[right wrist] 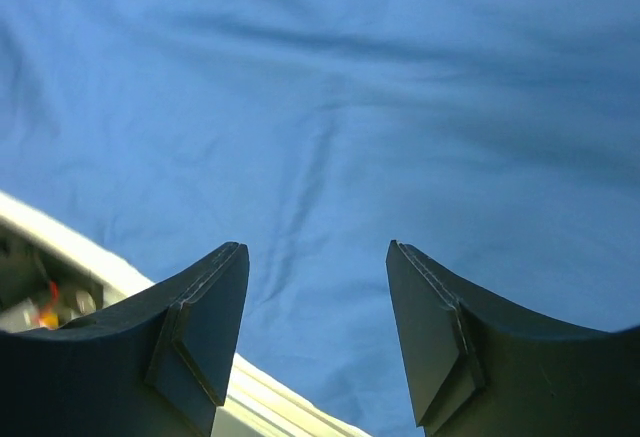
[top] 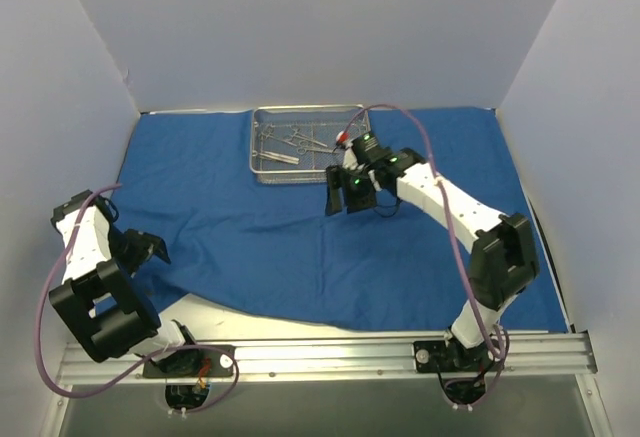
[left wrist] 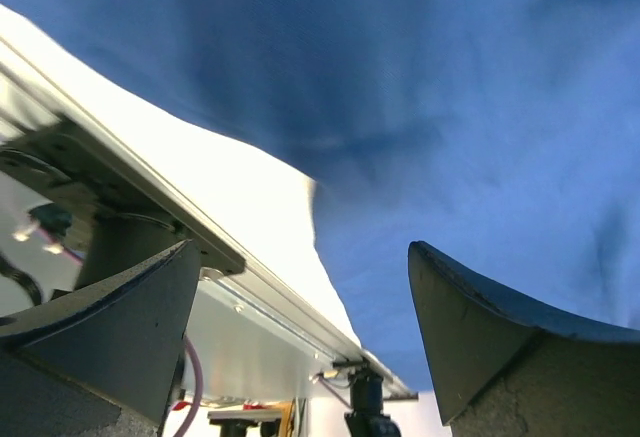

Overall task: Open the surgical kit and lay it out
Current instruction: Smooth out the surgical kit at the center of the board.

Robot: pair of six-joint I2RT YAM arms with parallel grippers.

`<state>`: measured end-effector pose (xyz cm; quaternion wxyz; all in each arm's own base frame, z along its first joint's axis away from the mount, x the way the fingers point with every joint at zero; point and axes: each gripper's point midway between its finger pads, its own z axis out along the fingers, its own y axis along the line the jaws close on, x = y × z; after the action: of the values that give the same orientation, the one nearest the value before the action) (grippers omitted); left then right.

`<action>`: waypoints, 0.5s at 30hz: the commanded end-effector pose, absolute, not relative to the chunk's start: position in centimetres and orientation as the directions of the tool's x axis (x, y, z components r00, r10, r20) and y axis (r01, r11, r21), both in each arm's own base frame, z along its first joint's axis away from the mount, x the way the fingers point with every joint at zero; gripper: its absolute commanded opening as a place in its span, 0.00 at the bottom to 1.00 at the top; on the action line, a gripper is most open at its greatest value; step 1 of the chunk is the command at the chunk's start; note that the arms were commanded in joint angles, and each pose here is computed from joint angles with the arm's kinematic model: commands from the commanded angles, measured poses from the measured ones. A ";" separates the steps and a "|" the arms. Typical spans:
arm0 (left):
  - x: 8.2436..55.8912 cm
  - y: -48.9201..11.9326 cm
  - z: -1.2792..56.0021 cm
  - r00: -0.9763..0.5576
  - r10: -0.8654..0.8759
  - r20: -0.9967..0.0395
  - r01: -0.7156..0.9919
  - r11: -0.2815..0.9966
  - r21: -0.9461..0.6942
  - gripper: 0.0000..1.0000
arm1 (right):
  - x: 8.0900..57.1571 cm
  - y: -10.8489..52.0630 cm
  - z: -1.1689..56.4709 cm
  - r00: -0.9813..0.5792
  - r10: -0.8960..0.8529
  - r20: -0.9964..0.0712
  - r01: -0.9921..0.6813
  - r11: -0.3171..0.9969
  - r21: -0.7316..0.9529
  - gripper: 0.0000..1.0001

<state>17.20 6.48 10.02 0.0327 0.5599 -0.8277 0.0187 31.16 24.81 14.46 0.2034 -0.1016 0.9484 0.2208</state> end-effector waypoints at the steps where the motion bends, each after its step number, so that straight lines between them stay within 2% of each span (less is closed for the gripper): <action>1: 16.4 8.7 10.6 -0.352 -0.936 0.014 -0.933 0.352 0.075 0.94 | 28.2 29.4 13.7 -0.866 -0.286 -0.410 -0.457 0.785 0.419 0.59; 5: 16.3 10.6 9.5 -0.303 -0.953 -0.004 -0.951 0.302 0.061 0.94 | 25.8 32.3 11.9 -0.781 -0.458 -0.424 -0.610 0.703 0.365 0.68; 7: 16.4 10.3 8.2 -0.287 -0.956 0.057 -0.956 0.290 0.049 0.94 | 25.0 33.3 10.4 -0.765 -0.506 -0.400 -0.636 0.692 0.342 0.71; 9: 17.3 10.9 7.2 -0.308 -0.950 0.052 -0.950 0.310 0.035 1.00 | 24.9 34.3 10.6 -0.748 -0.522 -0.410 -0.655 0.680 0.329 0.71; 10: 18.0 10.5 6.7 -0.311 -0.947 0.086 -0.950 0.312 0.008 0.98 | 24.7 34.8 10.5 -0.743 -0.530 -0.409 -0.662 0.674 0.329 0.71; 11: 18.8 11.0 6.5 -0.321 -0.945 0.067 -0.947 0.321 -0.017 0.92 | 24.7 35.5 10.9 -0.737 -0.531 -0.418 -0.669 0.661 0.340 0.70; 14: 20.8 11.5 6.6 -0.380 -0.923 0.059 -0.923 0.374 -0.095 0.64 | 23.6 37.2 11.0 -0.708 -0.564 -0.424 -0.705 0.600 0.379 0.69; 15: 21.0 11.6 6.9 -0.400 -0.915 0.053 -0.913 0.393 -0.109 0.48 | 23.5 38.0 11.4 -0.693 -0.572 -0.438 -0.720 0.579 0.383 0.68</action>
<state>18.00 10.41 5.96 0.0556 0.5786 -0.8133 0.0270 23.63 36.06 9.21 0.1203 -0.3362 0.9014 0.2450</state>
